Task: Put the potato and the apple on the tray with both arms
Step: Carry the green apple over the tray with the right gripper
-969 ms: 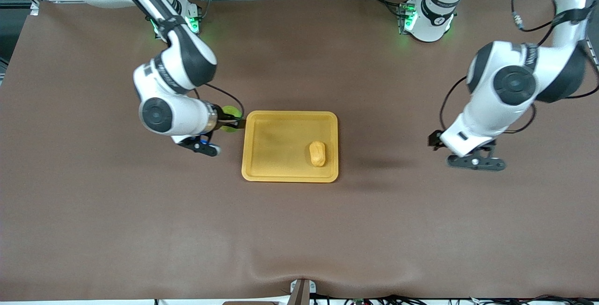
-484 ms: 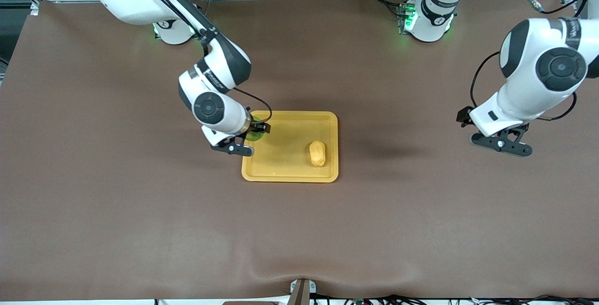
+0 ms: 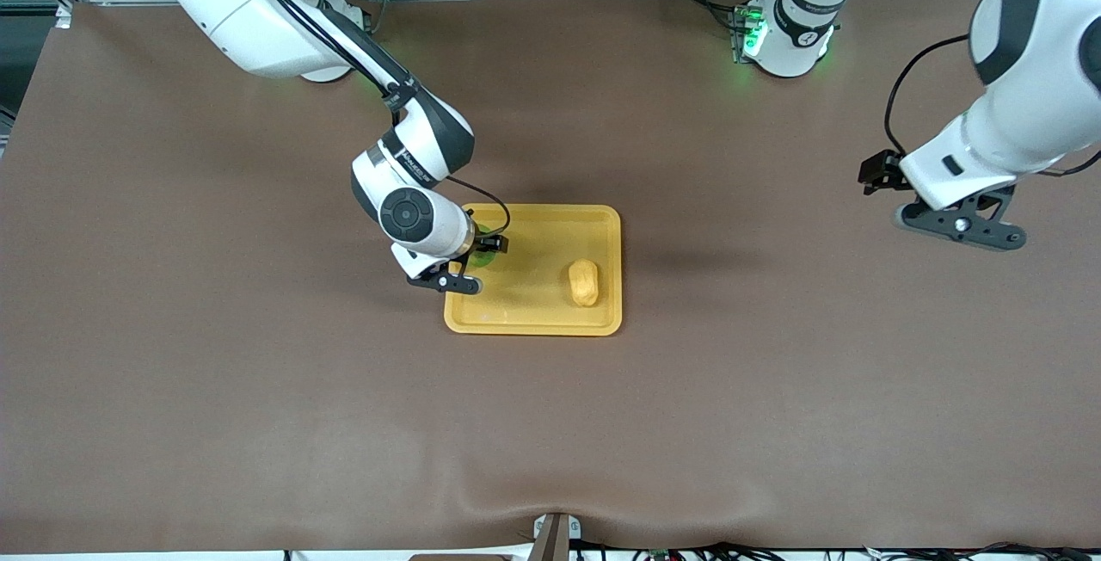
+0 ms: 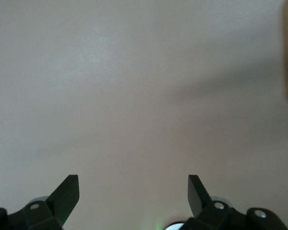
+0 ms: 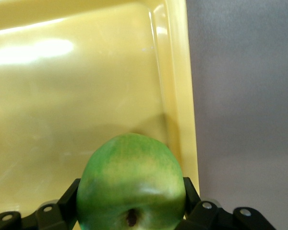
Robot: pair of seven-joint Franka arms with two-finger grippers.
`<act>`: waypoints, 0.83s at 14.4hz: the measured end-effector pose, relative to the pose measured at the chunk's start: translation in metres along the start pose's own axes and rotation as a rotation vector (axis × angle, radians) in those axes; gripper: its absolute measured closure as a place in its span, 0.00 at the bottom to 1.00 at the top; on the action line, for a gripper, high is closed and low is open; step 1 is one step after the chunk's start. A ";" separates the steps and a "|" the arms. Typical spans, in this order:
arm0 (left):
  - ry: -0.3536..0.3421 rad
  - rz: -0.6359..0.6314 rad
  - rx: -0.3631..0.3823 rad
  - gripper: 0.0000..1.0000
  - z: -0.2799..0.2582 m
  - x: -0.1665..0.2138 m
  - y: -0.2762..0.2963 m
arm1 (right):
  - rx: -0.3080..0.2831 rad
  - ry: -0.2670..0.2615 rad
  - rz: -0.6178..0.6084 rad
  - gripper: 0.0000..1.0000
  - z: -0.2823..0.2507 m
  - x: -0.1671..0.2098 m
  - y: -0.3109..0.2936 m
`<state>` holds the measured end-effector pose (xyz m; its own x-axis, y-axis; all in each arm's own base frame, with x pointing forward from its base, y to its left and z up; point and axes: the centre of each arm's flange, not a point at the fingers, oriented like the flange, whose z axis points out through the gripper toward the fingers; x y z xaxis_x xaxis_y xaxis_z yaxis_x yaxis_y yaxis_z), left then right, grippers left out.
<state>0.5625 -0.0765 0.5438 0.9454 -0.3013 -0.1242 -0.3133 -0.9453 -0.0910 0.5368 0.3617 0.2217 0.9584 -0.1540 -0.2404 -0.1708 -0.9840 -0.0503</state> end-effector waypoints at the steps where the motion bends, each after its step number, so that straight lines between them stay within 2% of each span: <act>1: 0.003 -0.002 -0.001 0.00 -0.008 -0.001 0.000 | 0.001 0.004 -0.002 0.15 0.001 0.001 0.000; 3: 0.023 -0.006 -0.012 0.00 -0.026 -0.003 0.000 | 0.006 0.008 -0.003 0.15 0.002 0.001 -0.001; 6: 0.092 -0.014 -0.037 0.00 -0.060 -0.005 0.000 | 0.028 0.019 -0.008 0.15 0.007 0.001 -0.006; 12: 0.087 -0.076 -0.066 0.00 -0.087 -0.028 0.005 | 0.043 0.019 -0.012 0.15 0.021 -0.002 -0.014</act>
<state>0.5422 -0.0840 0.6323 0.9713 -0.2355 -0.0330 -0.2366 -0.9711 -0.0312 0.5327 0.3775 0.2021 0.9644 -0.1446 -0.2215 -0.1687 -0.9811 -0.0943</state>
